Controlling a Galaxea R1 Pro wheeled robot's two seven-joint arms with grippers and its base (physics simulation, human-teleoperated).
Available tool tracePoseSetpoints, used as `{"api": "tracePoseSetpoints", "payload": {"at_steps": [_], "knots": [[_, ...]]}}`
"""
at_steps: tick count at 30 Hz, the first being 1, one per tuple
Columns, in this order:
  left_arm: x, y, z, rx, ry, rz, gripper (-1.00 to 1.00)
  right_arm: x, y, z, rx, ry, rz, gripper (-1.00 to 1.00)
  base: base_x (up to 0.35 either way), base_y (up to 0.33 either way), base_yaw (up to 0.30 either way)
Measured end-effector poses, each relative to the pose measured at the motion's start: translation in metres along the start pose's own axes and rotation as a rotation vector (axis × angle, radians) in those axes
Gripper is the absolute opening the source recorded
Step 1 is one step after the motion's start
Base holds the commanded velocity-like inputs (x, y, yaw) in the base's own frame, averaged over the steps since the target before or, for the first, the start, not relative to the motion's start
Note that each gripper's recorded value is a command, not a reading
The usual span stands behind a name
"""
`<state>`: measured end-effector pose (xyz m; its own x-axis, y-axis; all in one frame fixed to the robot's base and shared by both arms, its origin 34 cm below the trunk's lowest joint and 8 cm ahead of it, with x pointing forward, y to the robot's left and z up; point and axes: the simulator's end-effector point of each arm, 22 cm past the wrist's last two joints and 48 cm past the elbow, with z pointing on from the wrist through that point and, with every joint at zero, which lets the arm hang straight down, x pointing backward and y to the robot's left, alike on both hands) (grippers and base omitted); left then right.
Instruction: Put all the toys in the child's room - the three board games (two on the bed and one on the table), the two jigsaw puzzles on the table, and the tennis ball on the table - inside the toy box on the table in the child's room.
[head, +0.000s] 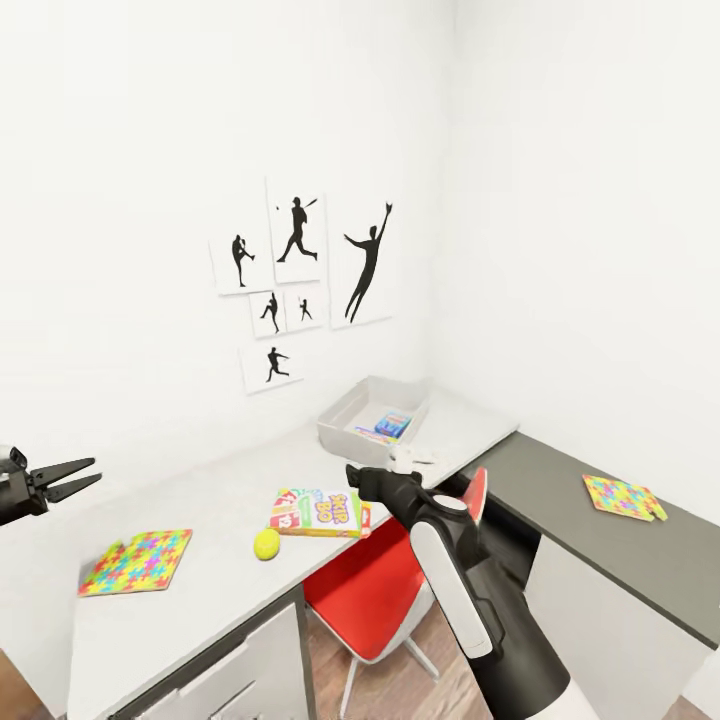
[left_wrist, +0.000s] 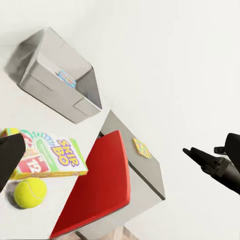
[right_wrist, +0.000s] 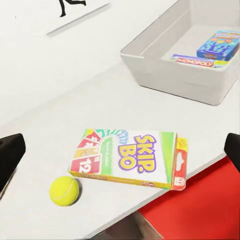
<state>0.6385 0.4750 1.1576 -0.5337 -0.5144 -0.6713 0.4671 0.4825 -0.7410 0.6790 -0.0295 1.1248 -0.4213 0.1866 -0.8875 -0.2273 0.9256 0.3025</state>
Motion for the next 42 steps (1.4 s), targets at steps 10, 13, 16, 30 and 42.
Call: {"api": "tracePoseSetpoints", "payload": {"at_steps": [10,13,16,30,42], "knots": [[0.0001,-0.0001,0.0001,0.0,0.0,0.0,1.0,0.0001,0.0,0.0,0.0,0.001,0.0,1.0,-0.011,0.19,0.29],[0.0001,0.0,0.0,0.0,0.0,0.0,1.0,0.0006,-0.0001,0.0001,0.0,0.002,0.0,1.0,-0.001,0.154,0.29],[0.0002,0.0,0.0002,0.0,0.0,0.0,1.0,0.0007,-0.0002,0.0002,0.001,0.002,0.0,1.0,0.0,0.145,0.29],[0.0008,-0.0001,0.0013,0.002,0.001,-0.002,1.0,0.0005,0.0001,0.0,-0.001,0.002,0.0,1.0,0.0,0.122,0.174],[0.0015,-0.0001,0.0023,0.004,0.002,-0.003,1.0,0.0006,0.0004,-0.0001,-0.002,0.002,-0.001,1.0,0.0,0.012,0.003]]}}
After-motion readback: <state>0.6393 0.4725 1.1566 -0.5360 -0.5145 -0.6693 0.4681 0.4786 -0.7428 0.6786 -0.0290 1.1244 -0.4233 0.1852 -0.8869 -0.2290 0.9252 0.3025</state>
